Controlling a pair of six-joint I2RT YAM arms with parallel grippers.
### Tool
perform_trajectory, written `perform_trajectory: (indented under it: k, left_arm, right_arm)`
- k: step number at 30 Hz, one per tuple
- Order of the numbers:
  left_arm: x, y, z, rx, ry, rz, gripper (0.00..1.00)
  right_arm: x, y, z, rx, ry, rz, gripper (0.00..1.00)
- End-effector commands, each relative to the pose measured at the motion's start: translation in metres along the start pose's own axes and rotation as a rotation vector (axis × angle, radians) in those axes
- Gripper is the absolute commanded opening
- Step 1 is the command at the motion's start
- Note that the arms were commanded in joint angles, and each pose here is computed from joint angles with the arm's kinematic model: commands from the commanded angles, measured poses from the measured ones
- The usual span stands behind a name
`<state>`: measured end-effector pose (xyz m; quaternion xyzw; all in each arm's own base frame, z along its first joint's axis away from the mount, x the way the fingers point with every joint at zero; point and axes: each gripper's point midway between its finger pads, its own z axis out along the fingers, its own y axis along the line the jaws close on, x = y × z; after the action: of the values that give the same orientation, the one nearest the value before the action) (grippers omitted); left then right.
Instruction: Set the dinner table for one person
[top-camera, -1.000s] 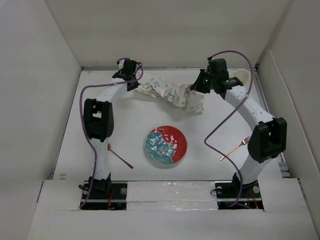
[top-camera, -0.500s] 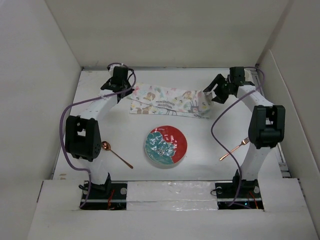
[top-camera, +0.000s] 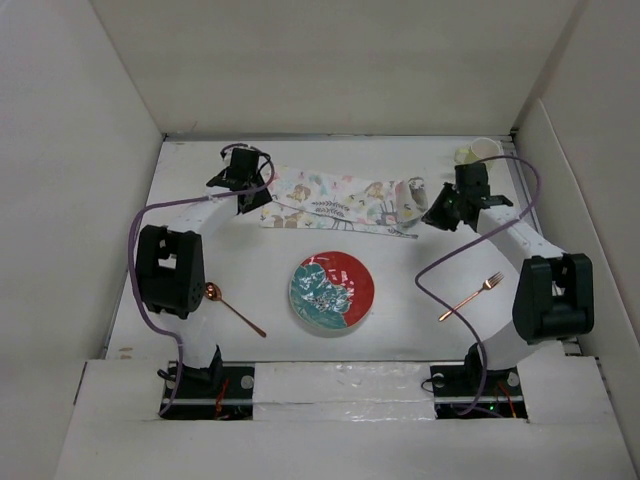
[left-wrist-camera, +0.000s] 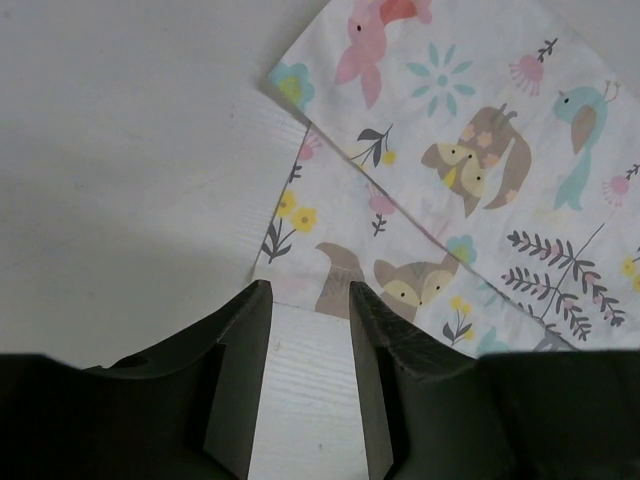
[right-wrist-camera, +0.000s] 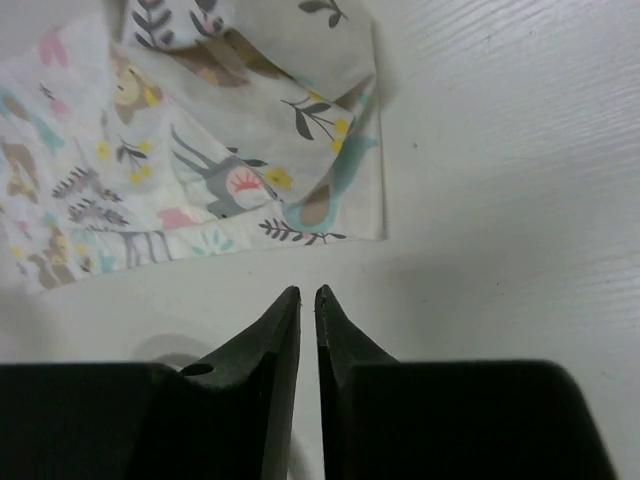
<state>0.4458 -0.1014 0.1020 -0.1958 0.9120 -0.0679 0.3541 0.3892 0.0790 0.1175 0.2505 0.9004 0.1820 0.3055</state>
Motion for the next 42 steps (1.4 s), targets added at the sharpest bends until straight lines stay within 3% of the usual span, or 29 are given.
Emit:
perform_trajectory:
  k: [1,2,5,9,18,24,28,33,36,38,39,41,42]
  left_arm:
    - [0.012,0.002,0.009,0.004,0.039,0.010,0.35]
    - [0.015,0.004,0.010,-0.006,0.048,0.013,0.37]
    - [0.024,0.012,0.016,-0.032,0.068,0.020,0.45]
    - [0.033,0.022,0.022,-0.074,0.090,0.037,0.47]
    - [0.052,0.039,0.030,-0.137,0.138,0.055,0.42]
    - [0.069,0.052,0.035,-0.176,0.182,0.076,0.45]
    - [0.080,0.050,0.038,-0.187,0.200,0.102,0.45]
    - [0.085,0.039,0.041,-0.167,0.203,0.101,0.43]
    - [0.080,0.037,0.046,-0.171,0.180,0.089,0.35]
    - [0.075,0.033,0.051,-0.171,0.159,0.068,0.17]
    - [0.075,0.033,0.052,-0.171,0.158,0.068,0.17]
    - [0.064,0.036,0.055,-0.180,0.132,0.039,0.02]
    - [0.061,0.036,0.055,-0.183,0.126,0.037,0.00]
  right_arm:
    - [0.012,-0.012,0.020,0.068,0.036,-0.062,0.28]
    - [0.013,-0.014,0.022,0.078,0.039,-0.063,0.42]
    - [0.018,-0.017,0.032,0.087,0.072,-0.055,0.51]
    - [0.025,-0.018,0.045,0.088,0.118,-0.043,0.52]
    - [0.027,-0.020,0.065,0.149,0.133,-0.082,0.51]
    - [0.024,-0.013,0.076,0.166,0.142,-0.109,0.51]
    - [0.027,-0.011,0.078,0.152,0.150,-0.103,0.42]
    - [0.035,-0.001,0.071,0.086,0.173,-0.082,0.22]
    - [0.043,0.002,0.066,0.036,0.209,-0.058,0.11]
    - [0.051,0.002,0.061,0.004,0.241,-0.045,0.04]
    - [0.051,0.002,0.061,0.004,0.241,-0.042,0.04]
    - [0.061,0.001,0.057,-0.018,0.266,-0.033,0.02]
    - [0.061,0.004,0.051,-0.052,0.275,-0.022,0.01]
